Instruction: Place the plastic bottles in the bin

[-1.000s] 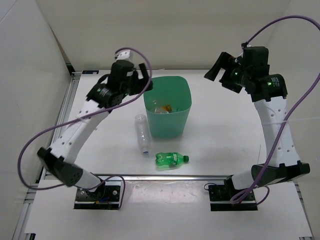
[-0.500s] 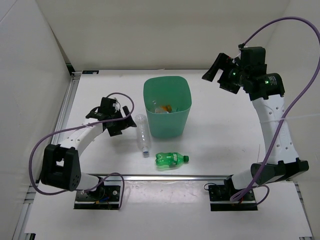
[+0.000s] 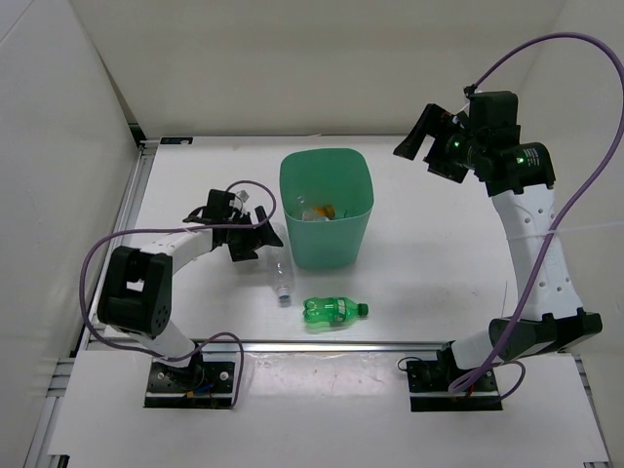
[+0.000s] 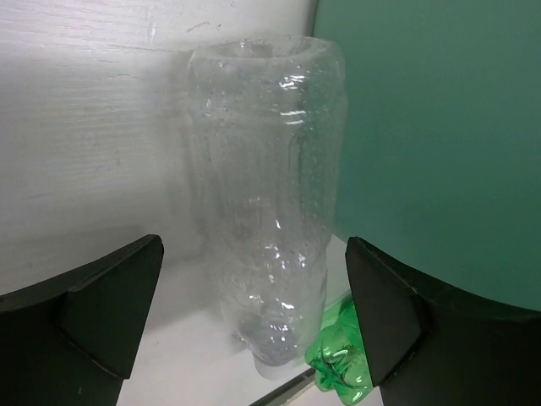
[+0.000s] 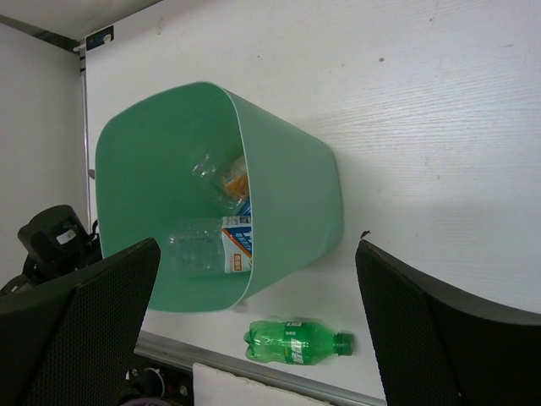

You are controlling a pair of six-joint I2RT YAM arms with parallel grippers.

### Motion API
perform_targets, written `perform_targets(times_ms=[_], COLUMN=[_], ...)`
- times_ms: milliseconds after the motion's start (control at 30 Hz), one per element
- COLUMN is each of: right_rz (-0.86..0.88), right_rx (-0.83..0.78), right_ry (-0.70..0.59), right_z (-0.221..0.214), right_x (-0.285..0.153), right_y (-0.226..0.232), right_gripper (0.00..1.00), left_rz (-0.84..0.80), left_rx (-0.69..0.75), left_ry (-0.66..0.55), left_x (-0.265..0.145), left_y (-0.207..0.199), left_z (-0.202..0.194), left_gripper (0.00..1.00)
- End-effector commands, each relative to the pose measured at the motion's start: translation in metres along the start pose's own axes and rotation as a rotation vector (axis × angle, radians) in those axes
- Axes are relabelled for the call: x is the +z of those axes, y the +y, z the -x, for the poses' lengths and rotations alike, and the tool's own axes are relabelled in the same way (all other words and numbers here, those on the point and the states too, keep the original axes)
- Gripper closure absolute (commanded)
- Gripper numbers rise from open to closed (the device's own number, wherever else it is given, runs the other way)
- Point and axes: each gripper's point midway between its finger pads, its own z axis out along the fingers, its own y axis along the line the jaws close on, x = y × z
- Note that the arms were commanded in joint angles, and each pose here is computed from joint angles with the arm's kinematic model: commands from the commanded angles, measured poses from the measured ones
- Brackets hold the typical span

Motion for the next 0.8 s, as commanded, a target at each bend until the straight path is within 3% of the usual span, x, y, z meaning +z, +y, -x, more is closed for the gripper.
perform_targets(times_ms=[0, 200, 333, 400, 467, 567, 633, 767], right_rz=[0.024, 0.02, 0.008, -0.003, -0.01, -0.014, -0.014, -0.012], right_rx=[-0.03, -0.031, -0.029, -0.023, -0.017, -0.01, 0.001, 0.02], right_ry=[-0.023, -0.036, -0.033, -0.03, -0.035, -0.028, -0.028, -0.007], right_z=[0.002, 0.003, 0.001, 0.001, 0.003, 0.004, 0.004, 0.002], right_x=[-0.013, -0.02, -0.018, -0.019, -0.019, -0.018, -0.018, -0.013], right_y=[0.004, 0.004, 0.001, -0.003, -0.006, -0.008, -0.008, -0.01], right_gripper=[0.0, 0.0, 0.0, 0.0, 0.0, 0.0, 0.0, 0.0], left_rz=[-0.086, -0.133, -0.138, -0.147, -0.127, -0.083, -0.075, -0.14], left_rx=[0.046, 0.027, 0.001, -0.009, -0.023, -0.08, -0.132, -0.222], left_ry=[-0.007, 0.072, 0.114, 0.139, 0.134, 0.08, -0.027, -0.247], left_x=[0.003, 0.022, 0.03, 0.033, 0.031, 0.017, -0.009, -0.073], left_y=[-0.016, -0.017, -0.011, -0.01, -0.001, 0.019, 0.025, 0.015], left_z=[0.008, 0.001, -0.005, -0.009, -0.012, -0.008, 0.014, 0.066], left_gripper=[0.0, 0.0, 0.13, 0.29, 0.32, 0.5, 0.58, 0.59])
